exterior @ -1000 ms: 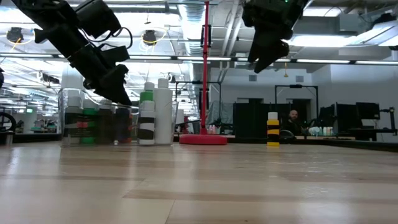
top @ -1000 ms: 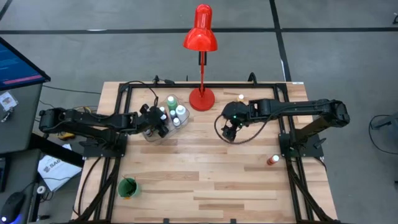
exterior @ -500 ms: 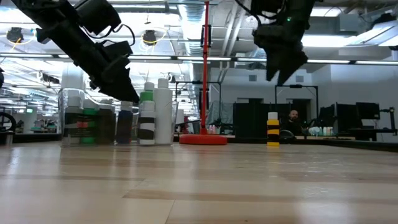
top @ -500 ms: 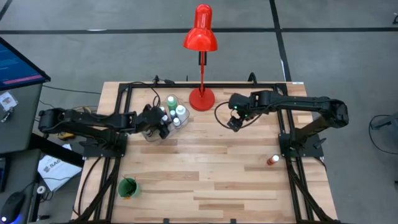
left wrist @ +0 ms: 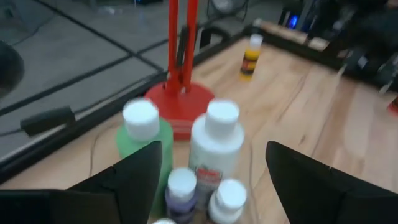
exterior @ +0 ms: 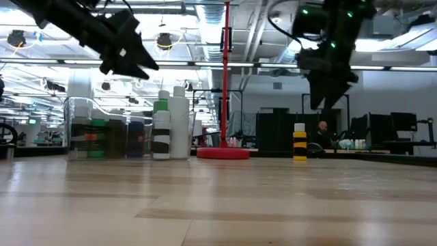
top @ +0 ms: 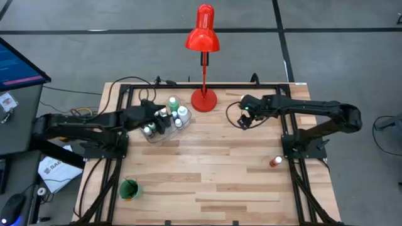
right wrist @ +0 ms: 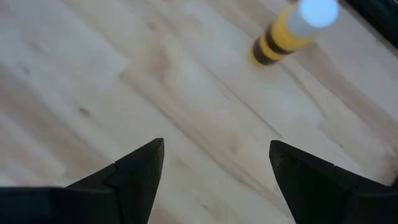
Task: Pick & Place Paint Supplies
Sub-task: Put the yellow paint bottle into the transparent bin
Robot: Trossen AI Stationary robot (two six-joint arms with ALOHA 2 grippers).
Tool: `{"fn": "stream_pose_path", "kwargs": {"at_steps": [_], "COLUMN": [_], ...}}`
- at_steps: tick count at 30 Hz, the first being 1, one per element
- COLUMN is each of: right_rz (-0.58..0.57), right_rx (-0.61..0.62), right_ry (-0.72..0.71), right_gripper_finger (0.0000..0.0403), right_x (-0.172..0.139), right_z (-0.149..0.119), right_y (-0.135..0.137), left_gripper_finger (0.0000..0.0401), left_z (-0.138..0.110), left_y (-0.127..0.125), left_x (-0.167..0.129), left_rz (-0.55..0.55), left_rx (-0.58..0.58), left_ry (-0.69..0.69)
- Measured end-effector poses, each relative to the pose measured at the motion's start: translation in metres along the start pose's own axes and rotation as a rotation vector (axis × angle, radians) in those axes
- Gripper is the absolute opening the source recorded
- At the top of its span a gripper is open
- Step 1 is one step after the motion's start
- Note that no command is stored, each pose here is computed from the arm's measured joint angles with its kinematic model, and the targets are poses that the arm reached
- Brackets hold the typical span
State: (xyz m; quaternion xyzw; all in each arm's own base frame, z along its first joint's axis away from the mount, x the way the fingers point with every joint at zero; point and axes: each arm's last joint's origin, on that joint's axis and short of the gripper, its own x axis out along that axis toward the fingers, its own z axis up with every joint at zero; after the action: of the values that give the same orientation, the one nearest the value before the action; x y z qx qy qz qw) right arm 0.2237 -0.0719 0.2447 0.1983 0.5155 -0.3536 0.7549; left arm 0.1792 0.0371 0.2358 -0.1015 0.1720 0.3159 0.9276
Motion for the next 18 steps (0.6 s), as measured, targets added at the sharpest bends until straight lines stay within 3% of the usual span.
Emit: {"fn": "stream_pose_path", "kwargs": {"at_steps": [10, 18], "right_rz": [0.011, -0.075], "right_rx": [0.032, 0.069], "right_ry": [-0.297, -0.358], "right_gripper_finger": [0.0286, 0.0286], "right_x": [0.052, 0.088], "right_z": [-0.034, -0.037], "right_y": [-0.030, -0.039], "left_gripper_finger": [0.0277, 0.0277], "left_z": [0.020, 0.024], "left_y": [0.007, 0.007], "left_x": [-0.024, -0.028], "left_rz": [-0.054, -0.067], "left_rx": [-0.089, -0.111], "left_ry": [-0.176, -0.218]}}
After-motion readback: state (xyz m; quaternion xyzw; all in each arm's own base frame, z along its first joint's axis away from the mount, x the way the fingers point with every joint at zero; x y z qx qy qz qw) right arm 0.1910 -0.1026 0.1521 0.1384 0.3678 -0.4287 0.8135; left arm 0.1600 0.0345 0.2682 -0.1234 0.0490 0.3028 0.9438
